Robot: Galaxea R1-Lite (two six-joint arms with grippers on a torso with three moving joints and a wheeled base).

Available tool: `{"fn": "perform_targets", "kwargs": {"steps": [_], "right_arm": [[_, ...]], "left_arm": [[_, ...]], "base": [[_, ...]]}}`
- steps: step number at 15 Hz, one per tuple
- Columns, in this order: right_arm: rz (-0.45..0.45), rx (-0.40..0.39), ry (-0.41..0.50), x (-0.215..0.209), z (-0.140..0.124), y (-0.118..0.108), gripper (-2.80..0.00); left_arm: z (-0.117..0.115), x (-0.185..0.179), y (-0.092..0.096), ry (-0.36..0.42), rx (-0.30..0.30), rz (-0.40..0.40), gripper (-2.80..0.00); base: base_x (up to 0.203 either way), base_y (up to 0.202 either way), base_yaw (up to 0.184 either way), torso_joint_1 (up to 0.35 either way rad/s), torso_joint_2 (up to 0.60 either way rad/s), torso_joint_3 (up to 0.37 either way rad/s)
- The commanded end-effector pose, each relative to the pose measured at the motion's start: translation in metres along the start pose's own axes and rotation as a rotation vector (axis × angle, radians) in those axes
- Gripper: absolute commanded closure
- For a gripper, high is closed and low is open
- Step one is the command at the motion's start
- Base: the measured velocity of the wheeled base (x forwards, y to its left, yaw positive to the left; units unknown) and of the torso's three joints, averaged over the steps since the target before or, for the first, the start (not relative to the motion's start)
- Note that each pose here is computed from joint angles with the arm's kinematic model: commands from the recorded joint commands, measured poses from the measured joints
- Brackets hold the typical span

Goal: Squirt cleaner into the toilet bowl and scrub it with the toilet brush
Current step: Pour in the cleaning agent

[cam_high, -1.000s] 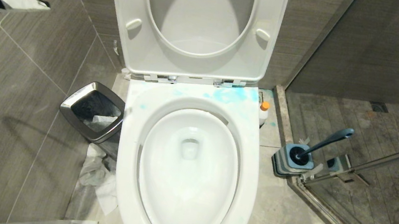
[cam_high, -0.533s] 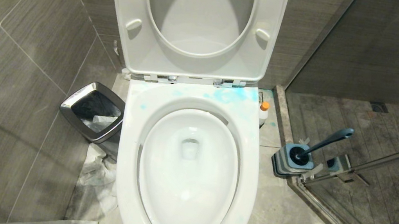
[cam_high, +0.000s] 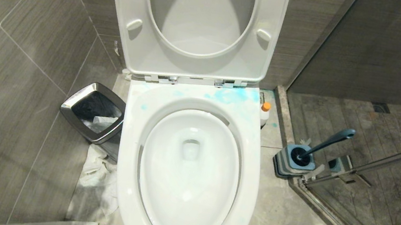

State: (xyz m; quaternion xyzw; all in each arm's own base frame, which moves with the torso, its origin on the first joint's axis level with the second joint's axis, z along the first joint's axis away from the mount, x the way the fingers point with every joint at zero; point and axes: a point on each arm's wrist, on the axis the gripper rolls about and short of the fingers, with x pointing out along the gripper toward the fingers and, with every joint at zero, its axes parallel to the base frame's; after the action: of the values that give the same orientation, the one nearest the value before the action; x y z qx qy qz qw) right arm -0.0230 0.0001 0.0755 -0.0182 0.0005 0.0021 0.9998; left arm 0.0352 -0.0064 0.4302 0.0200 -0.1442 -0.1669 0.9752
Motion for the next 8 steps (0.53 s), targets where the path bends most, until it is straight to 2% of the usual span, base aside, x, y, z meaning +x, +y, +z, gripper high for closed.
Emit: {"fn": "perform_targets", "kwargs": {"steps": [1, 5, 8], "right_arm": [[0.002, 0.000, 0.000, 0.000, 0.000, 0.000, 0.00], [0.000, 0.000, 0.000, 0.000, 0.000, 0.000, 0.00], [0.002, 0.000, 0.001, 0.000, 0.000, 0.000, 0.00]], "left_arm": [[0.006, -0.036, -0.015, -0.064, 0.034, -0.002, 0.00], [-0.003, -0.085, -0.036, -0.124, 0.091, 0.001, 0.00], [-0.031, -0.119, -0.049, -0.127, 0.086, 0.006, 0.00]], "base": [[0.000, 0.000, 0.000, 0.000, 0.00, 0.000], [0.000, 0.000, 0.000, 0.000, 0.00, 0.000], [0.000, 0.000, 0.000, 0.000, 0.00, 0.000]]}}
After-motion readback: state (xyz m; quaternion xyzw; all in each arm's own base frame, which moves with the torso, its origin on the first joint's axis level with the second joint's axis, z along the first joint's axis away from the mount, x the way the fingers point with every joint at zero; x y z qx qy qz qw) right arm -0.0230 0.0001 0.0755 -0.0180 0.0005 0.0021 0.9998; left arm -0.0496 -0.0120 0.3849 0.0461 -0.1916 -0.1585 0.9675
